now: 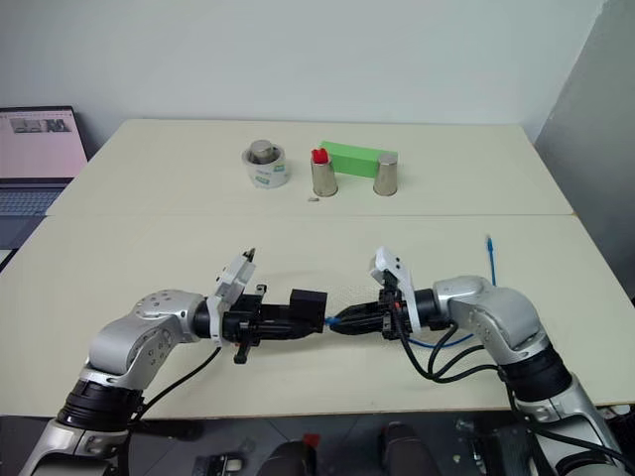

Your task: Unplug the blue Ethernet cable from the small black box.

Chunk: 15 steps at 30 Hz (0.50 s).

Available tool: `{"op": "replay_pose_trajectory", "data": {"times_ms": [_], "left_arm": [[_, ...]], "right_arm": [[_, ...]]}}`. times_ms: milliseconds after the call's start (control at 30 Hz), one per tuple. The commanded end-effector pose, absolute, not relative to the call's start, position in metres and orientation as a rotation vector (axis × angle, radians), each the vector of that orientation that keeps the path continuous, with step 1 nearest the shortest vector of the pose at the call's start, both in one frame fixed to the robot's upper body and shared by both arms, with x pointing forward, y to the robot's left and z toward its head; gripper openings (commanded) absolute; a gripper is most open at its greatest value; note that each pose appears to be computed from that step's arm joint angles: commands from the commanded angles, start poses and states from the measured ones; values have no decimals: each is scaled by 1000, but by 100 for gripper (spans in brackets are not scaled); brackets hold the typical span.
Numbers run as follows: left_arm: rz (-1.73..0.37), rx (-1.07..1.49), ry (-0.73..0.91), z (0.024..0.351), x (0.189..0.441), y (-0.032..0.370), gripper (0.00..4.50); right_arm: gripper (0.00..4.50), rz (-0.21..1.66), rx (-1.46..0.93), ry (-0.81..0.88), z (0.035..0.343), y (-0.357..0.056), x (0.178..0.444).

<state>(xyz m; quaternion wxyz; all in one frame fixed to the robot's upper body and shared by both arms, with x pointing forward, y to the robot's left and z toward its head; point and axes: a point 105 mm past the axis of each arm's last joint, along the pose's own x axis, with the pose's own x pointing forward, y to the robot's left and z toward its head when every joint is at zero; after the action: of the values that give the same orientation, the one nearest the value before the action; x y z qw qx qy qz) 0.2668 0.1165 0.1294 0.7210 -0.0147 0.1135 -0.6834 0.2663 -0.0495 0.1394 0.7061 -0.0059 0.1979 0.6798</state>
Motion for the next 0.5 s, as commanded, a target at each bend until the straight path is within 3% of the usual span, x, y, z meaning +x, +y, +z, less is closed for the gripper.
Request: {"op": "replay_pose_trajectory", "data": {"times_ms": [33,500], "left_arm": [[-1515,-14,230,133,267,118,80],[-1473,-205,206,143,267,127,80]], "right_arm": [[185,1559,-56,402,149,-48,259],[189,1494,106,349,155,-43,265]]}}
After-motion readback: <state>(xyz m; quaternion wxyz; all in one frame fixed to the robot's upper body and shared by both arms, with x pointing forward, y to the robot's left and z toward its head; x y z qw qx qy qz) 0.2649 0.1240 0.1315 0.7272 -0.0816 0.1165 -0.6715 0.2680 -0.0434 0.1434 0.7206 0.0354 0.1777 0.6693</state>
